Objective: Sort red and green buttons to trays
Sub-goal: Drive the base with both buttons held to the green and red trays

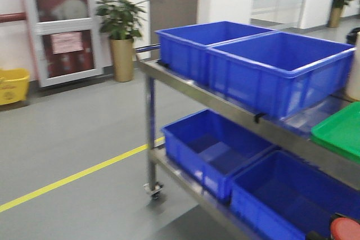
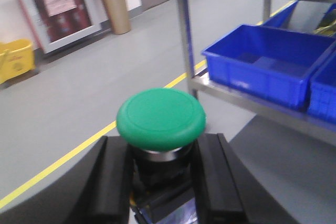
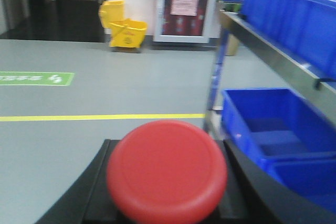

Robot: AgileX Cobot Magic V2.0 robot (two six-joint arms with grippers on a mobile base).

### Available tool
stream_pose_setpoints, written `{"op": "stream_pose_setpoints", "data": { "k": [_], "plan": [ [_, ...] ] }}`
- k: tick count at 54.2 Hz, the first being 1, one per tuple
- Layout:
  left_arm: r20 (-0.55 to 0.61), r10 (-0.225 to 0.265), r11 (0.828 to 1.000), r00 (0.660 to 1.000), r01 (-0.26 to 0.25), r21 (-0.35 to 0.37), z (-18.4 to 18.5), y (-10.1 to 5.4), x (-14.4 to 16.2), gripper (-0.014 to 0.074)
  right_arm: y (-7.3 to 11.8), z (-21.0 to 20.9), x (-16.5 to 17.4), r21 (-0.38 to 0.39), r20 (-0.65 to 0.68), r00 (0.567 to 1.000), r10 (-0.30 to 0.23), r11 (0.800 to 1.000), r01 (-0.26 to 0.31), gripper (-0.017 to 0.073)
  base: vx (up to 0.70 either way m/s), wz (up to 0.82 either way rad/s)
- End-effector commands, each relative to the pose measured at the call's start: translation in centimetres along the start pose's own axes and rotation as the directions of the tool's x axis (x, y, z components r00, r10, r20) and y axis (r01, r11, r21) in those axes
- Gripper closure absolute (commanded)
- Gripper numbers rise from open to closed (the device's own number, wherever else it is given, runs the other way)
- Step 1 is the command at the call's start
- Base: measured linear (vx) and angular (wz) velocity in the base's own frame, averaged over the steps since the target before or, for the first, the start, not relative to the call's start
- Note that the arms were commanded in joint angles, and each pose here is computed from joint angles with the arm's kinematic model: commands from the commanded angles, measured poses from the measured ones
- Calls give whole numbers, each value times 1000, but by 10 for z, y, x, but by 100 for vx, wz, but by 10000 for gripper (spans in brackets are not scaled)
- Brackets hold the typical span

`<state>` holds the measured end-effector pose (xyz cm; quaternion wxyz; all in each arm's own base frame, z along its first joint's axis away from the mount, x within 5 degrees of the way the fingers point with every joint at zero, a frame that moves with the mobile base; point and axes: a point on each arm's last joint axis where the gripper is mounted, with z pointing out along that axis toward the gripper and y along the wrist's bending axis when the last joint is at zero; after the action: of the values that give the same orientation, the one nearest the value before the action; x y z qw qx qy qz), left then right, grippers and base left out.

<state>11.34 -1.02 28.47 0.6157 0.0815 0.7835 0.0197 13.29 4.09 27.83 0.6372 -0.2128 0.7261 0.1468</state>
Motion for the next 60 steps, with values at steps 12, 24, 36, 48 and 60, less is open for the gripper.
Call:
{"op": "stream_pose_setpoints", "data": {
  "k": [12,24,36,48,60],
  "plan": [
    [112,-14,1000,994,11,25,-3,-1,-18,596,-1,-1,-12,0,52,999,17,1000,-17,557,46,-68],
    [112,-14,1000,994,11,25,-3,-1,-18,596,-1,-1,-12,0,52,999,17,1000,-17,557,41,-87],
    [112,-14,1000,994,11,25,-3,-1,-18,596,-1,-1,-12,0,52,999,17,1000,-17,557,34,-88],
    [112,-14,1000,994,11,25,-3,-1,-18,596,-1,-1,-12,0,52,999,17,1000,-17,557,26,-74],
    [112,-14,1000,994,11,25,-3,-1,-18,596,-1,-1,-12,0,52,999,17,1000,-17,557,18,-52]
  ]
}}
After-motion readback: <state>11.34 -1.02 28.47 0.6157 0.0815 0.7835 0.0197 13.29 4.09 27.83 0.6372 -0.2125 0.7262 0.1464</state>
